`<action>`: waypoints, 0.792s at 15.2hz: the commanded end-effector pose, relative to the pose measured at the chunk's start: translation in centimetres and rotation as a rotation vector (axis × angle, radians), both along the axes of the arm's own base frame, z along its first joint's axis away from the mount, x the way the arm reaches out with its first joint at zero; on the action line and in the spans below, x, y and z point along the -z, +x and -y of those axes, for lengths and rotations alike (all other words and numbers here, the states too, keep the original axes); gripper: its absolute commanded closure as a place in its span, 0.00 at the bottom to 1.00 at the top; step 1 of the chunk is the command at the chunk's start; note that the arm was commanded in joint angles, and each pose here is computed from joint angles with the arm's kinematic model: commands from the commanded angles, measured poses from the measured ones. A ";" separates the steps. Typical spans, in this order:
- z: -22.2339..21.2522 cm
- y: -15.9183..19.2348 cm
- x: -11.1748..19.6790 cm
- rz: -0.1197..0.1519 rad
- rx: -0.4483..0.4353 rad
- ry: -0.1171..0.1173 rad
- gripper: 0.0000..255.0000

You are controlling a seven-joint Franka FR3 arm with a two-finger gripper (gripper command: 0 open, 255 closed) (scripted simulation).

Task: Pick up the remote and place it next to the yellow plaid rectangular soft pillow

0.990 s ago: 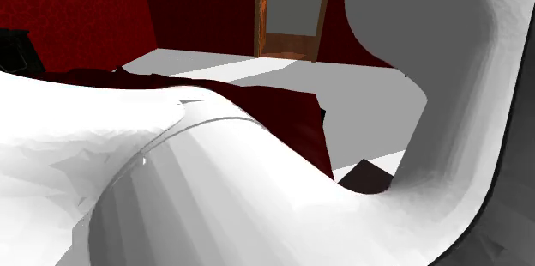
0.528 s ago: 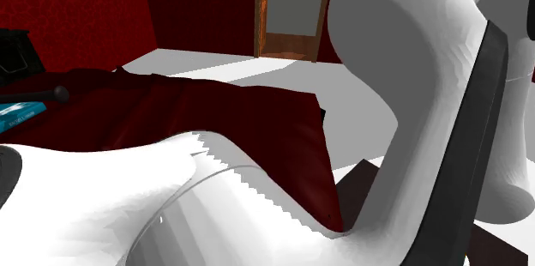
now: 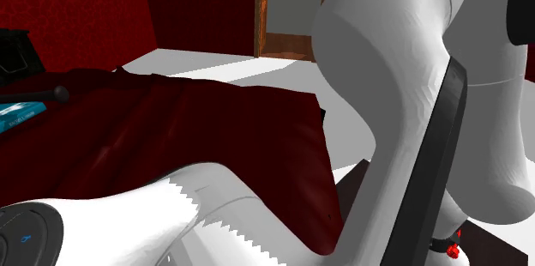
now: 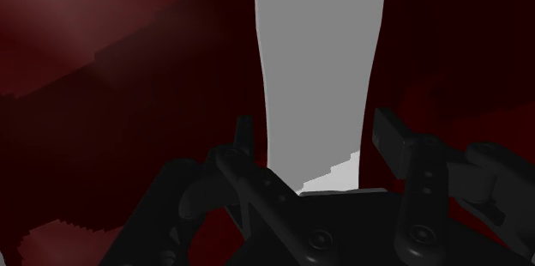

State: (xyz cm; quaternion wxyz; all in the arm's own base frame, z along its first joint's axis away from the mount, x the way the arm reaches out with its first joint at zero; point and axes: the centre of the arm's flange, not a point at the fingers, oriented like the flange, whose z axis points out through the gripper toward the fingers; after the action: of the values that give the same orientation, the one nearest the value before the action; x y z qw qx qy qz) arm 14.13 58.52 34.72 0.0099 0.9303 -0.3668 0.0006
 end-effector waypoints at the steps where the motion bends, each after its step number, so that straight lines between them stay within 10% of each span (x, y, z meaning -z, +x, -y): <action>1: 0.0 0.0 0.1 0.000 0.000 0.001 1.00; 5: 0.0 0.0 0.1 0.000 0.000 0.001 1.00; 6: 0.0 0.0 0.1 0.000 0.000 0.001 0.00; 12: -0.1 0.0 -1.3 0.000 0.000 0.001 0.00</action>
State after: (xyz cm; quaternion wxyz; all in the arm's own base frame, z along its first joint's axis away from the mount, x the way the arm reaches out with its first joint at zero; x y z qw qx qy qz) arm 14.22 58.60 35.43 0.0094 0.9303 -0.3668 0.0006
